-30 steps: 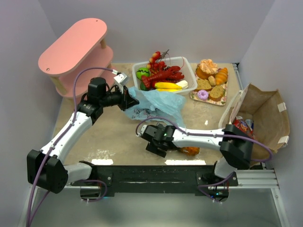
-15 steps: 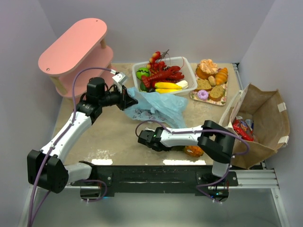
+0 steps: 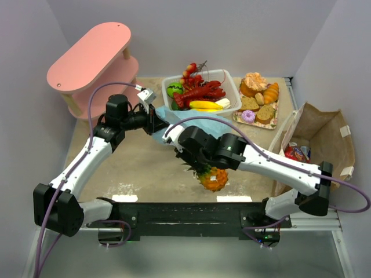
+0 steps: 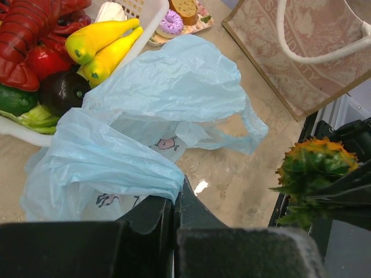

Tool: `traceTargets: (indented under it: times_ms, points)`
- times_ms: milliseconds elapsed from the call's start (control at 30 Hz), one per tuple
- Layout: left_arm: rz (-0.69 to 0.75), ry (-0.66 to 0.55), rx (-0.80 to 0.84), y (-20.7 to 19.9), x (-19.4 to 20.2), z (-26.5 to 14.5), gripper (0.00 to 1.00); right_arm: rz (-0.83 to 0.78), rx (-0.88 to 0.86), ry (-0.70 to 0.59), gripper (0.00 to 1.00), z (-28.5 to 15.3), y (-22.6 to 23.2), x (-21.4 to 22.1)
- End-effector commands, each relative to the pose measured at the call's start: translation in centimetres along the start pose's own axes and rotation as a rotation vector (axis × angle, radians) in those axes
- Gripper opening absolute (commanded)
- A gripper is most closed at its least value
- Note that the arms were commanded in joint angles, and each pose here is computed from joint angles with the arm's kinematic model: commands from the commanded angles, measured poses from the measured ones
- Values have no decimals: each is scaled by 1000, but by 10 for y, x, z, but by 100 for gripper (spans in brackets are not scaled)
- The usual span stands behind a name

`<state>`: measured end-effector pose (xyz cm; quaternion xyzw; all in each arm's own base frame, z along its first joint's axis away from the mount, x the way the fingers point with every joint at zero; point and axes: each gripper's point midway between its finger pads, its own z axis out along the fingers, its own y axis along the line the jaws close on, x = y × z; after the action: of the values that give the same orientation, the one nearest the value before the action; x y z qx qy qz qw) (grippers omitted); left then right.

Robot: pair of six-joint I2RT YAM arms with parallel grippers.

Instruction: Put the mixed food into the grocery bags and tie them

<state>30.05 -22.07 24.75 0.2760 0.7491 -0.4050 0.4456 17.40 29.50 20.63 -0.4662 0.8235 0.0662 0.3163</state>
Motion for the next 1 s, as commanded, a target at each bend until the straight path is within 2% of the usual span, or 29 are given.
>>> traceTargets:
  times_ms: [0, 133, 233, 267, 300, 333, 367, 400, 467, 500, 567, 600, 733, 967]
  points:
    - [1, -33, 45, -8, -9, -2, 0, 76, -114, -296, 0, -49, 1, -75]
    - [-69, -62, 132, -26, -19, -2, 0, 201, -30, -501, 0, -62, -40, -119]
    - [-90, -86, 193, -40, -28, -5, 0, 233, 134, -627, 0, -70, -73, -136]
    - [-92, -89, 210, -45, -31, -8, 0, 196, 179, -632, 0, -63, -79, -132]
    - [-101, -89, 220, -48, -31, -10, 0, 217, 237, -718, 0, -76, -91, -145]
    - [-118, -95, 234, -52, -34, -11, 0, 210, 264, -749, 0, -77, -95, -147]
    - [-120, -98, 258, -59, -35, -15, 0, 166, 296, -740, 0, -65, -96, -139]
    - [-127, -103, 271, -62, -37, -16, 0, 179, 327, -820, 0, -73, -102, -150]
    - [-145, -121, 308, -72, -43, -21, 0, 136, 366, -841, 0, -62, -104, -141]
    - [-158, -137, 329, -78, -49, -24, 0, 157, 394, -924, 0, -72, -109, -149]
    - [-168, -135, 375, -88, -51, -29, 0, 115, 423, -951, 0, -65, -108, -140]
    - [-180, -140, 392, -92, -54, -31, 0, 131, 444, -1022, 0, -75, -112, -147]
    - [-188, -129, 432, -103, -58, -38, 0, 89, 482, -1056, 0, -72, -113, -148]
    - [-194, -97, 378, -97, -53, -37, 0, 114, 497, -1136, 0, -101, -119, -156]
